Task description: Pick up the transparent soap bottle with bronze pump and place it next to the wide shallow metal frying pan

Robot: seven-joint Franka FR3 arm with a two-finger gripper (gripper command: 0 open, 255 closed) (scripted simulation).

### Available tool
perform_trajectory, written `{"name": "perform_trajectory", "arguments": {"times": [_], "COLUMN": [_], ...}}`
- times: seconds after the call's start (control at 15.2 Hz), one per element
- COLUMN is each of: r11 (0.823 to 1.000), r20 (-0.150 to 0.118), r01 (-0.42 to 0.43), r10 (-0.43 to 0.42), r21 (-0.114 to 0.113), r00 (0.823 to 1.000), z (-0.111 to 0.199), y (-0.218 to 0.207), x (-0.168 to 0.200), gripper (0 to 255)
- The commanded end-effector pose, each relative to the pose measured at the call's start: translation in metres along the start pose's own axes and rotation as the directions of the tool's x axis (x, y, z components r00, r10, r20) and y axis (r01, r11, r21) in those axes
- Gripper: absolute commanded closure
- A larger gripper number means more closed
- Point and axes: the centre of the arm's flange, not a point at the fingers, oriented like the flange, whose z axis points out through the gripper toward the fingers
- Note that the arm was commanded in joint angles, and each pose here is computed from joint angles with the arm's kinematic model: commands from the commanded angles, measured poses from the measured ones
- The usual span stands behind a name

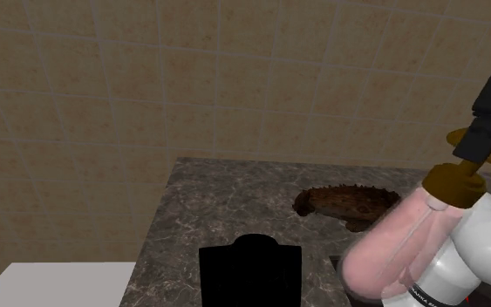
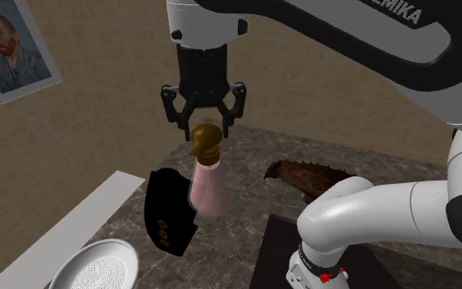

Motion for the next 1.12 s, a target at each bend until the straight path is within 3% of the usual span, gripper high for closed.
{"name": "perform_trajectory", "arguments": {"times": [0.0,1.06], "r11": [1.000,1.000], "r20": [0.000,0.000], "r01": [-0.001,-0.001], "r10": [0.001,0.001], "r21": [0.000,0.000], "r00": [1.000,1.000], "z": [-0.010,-0.066], "y": [-0.010,-0.076], "x": [-0.025,-0.218], "gripper": [255,255]}}
